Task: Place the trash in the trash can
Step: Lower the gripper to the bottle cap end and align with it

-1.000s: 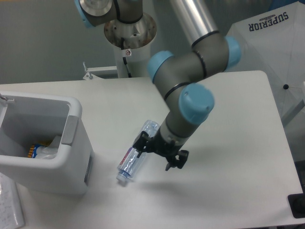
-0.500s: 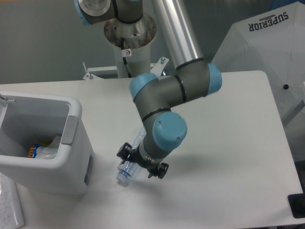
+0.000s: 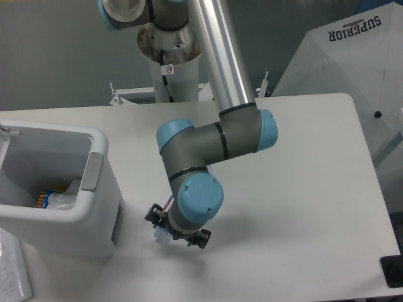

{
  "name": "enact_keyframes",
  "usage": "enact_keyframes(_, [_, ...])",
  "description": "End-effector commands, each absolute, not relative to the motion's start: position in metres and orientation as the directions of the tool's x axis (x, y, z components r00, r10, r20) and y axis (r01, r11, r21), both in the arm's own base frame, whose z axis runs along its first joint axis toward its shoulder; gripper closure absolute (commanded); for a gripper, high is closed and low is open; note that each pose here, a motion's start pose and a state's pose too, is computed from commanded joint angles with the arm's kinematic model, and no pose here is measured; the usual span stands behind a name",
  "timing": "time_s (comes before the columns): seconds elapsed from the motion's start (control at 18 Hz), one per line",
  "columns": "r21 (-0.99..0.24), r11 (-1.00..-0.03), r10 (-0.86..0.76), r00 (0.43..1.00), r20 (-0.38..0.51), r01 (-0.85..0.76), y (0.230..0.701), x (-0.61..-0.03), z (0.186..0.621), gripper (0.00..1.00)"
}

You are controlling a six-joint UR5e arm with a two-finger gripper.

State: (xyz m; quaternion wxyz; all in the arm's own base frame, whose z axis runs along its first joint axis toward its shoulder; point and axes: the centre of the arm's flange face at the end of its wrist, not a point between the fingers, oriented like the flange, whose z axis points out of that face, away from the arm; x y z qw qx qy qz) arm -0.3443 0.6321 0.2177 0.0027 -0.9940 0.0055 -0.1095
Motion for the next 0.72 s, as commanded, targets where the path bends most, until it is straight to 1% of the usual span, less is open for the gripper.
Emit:
enact_keyframes(0.39, [0.044,-0.998,-0.031,0.975,0.221,-0.041,0.643,-0.322,0.192,0.00])
enact_keyframes(0.56, [0.064,-0.998,0.005,0.976,0.216,-0.009,0.644,-0.322,0.185,0.01])
enact_keyframes(0.61, [0.064,-0.998,0.016,0.977,0.214,0.002,0.646,-0.321,0.186,0.05])
enact_keyframes(0.72, [0.067,-0.998,0.016,0.977,0.212,0.002,0.645,-0.321,0.186,0.22])
